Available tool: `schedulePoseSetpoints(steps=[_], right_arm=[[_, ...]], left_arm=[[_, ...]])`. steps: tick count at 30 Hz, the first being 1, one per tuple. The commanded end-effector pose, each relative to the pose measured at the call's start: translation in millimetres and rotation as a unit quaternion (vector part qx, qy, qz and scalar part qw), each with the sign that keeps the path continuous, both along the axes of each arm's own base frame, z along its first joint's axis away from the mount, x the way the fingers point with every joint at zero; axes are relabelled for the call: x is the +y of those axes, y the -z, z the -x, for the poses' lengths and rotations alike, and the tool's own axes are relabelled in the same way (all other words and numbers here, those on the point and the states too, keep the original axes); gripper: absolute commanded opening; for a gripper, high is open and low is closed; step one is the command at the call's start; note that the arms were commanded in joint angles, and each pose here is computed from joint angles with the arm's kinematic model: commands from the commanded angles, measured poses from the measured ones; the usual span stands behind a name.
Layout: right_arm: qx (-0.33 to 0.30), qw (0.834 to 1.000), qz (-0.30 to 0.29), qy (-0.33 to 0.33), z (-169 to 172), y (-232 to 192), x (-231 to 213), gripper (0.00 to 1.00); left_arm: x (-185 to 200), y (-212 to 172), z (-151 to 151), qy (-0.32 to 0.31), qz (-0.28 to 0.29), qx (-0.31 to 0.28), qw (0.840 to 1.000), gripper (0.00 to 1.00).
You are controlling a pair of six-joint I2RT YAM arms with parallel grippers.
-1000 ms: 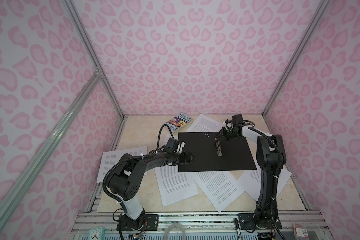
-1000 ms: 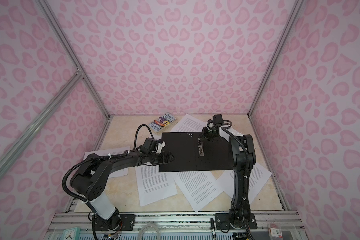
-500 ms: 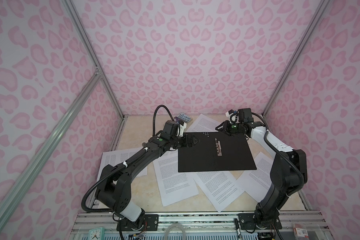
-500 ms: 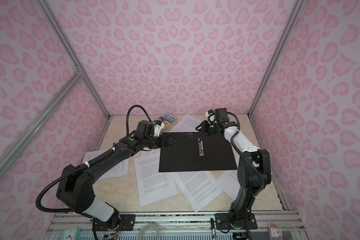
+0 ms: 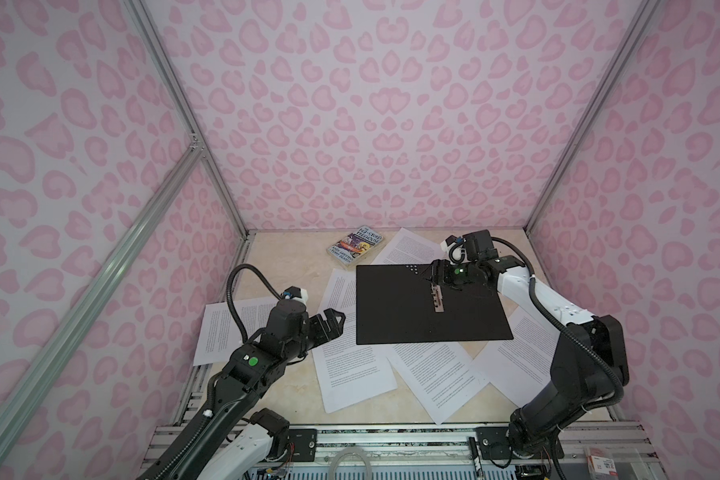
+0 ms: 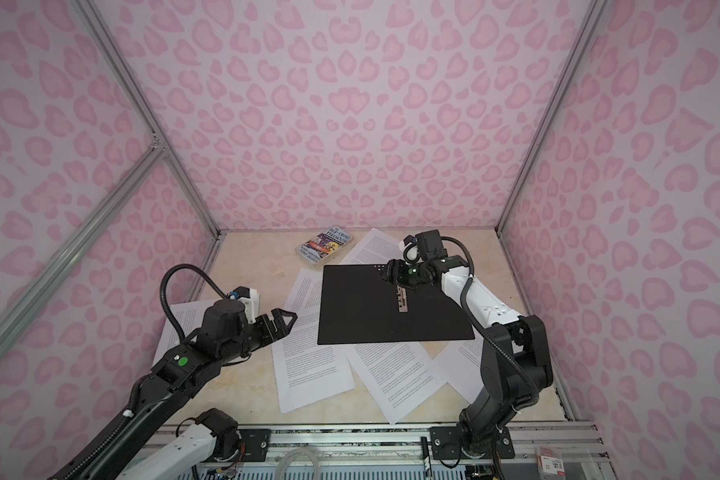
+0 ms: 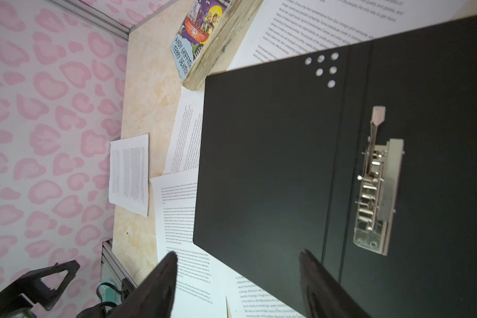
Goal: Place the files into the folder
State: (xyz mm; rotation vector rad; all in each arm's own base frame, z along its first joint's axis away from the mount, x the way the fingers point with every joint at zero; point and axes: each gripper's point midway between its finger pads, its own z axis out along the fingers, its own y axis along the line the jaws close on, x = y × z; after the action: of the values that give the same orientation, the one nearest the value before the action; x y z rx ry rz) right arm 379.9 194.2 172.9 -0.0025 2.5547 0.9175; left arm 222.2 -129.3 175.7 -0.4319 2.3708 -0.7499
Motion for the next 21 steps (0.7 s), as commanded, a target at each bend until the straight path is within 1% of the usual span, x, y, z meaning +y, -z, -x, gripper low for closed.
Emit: schedulePoseSetpoints(steps=[1,2,3,5,7,9,11,14,18,21], right_arm=[[-0.009,1.0,-0.001,0.011,15,5,-4,0.9],[-0.006,1.0,-0.013,0.013,21,4,-3,0.97],[-0.002,1.0,-0.022,0.013,30,5,-1,0.97],[-0.009,1.0,-0.029,0.001,45,4,5,0.97],[-0.016,0.999,-0.029,-0.01,60,4,9,0.97],[-0.004,0.999,-0.031,-0.021,72,8,11,0.97],[0.011,0.999,-0.036,-0.033,83,13,12,0.97],[0.011,0.998,-0.039,-0.04,96,16,10,0.97],[0.001,0.998,-0.056,-0.04,103,18,11,0.97],[-0.003,0.998,-0.061,-0.034,104,25,12,0.97]], left_arm=[[11,44,26,-0.062,0.035,0.091,0.993,0.97],[14,57,32,-0.074,0.039,0.112,0.99,0.97],[15,68,38,-0.083,0.043,0.129,0.987,0.98],[23,83,45,-0.101,0.032,0.147,0.983,0.98],[37,92,50,-0.125,0.004,0.153,0.98,0.98],[43,97,51,-0.134,-0.01,0.154,0.979,0.97],[41,107,49,-0.128,-0.01,0.157,0.979,0.97],[40,122,47,-0.122,-0.025,0.168,0.978,0.97],[36,129,37,-0.097,-0.04,0.165,0.981,0.97],[38,137,34,-0.087,-0.038,0.185,0.978,0.97]])
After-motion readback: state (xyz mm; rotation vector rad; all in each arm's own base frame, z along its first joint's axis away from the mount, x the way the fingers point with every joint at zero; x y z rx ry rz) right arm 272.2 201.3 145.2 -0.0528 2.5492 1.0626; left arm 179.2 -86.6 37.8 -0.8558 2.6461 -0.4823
